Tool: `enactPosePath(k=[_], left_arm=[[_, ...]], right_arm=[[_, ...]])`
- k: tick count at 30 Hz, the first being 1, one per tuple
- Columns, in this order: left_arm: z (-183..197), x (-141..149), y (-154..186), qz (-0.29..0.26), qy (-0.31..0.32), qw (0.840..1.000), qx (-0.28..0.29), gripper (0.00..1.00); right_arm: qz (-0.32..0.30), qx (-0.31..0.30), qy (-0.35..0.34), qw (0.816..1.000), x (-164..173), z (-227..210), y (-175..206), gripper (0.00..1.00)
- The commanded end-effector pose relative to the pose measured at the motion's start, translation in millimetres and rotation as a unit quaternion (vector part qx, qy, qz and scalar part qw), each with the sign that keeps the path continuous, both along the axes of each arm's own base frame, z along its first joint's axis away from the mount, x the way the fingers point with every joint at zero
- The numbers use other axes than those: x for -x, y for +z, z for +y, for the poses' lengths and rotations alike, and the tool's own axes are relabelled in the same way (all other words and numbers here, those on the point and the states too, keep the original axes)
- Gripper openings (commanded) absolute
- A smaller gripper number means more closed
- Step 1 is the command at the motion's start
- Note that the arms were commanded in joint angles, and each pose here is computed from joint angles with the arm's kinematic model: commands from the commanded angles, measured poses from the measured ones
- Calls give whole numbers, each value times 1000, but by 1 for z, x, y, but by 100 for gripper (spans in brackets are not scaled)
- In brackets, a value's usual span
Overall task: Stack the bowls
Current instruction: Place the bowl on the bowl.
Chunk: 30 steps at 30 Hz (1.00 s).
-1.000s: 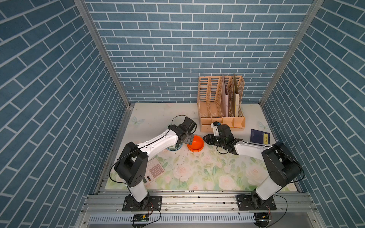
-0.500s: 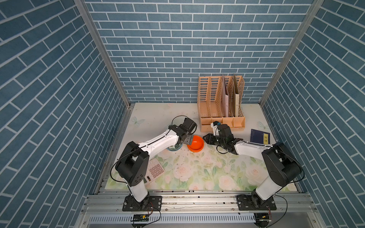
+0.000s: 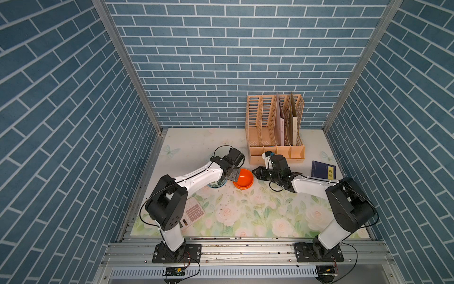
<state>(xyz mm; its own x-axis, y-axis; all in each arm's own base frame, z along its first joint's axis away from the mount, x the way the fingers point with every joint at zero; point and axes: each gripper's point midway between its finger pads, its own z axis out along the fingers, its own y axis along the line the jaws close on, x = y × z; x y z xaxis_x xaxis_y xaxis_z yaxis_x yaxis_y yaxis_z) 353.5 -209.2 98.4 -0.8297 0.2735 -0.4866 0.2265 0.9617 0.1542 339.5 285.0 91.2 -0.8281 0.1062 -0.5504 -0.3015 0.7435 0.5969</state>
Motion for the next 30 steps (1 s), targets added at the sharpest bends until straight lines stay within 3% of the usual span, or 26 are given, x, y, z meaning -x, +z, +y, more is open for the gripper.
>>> enactPosePath(k=[1, 11, 30], left_arm=[[9, 4, -13, 14, 7, 1000, -10, 88], [7, 4, -18, 18, 7, 1000, -3, 86], [6, -5, 44, -43, 19, 997, 63, 90]], right_arm=[[-2, 0, 3, 1000, -4, 2, 2, 30], [-5, -2, 7, 1000, -4, 3, 5, 30], [9, -34, -2, 999, -5, 2, -8, 27]])
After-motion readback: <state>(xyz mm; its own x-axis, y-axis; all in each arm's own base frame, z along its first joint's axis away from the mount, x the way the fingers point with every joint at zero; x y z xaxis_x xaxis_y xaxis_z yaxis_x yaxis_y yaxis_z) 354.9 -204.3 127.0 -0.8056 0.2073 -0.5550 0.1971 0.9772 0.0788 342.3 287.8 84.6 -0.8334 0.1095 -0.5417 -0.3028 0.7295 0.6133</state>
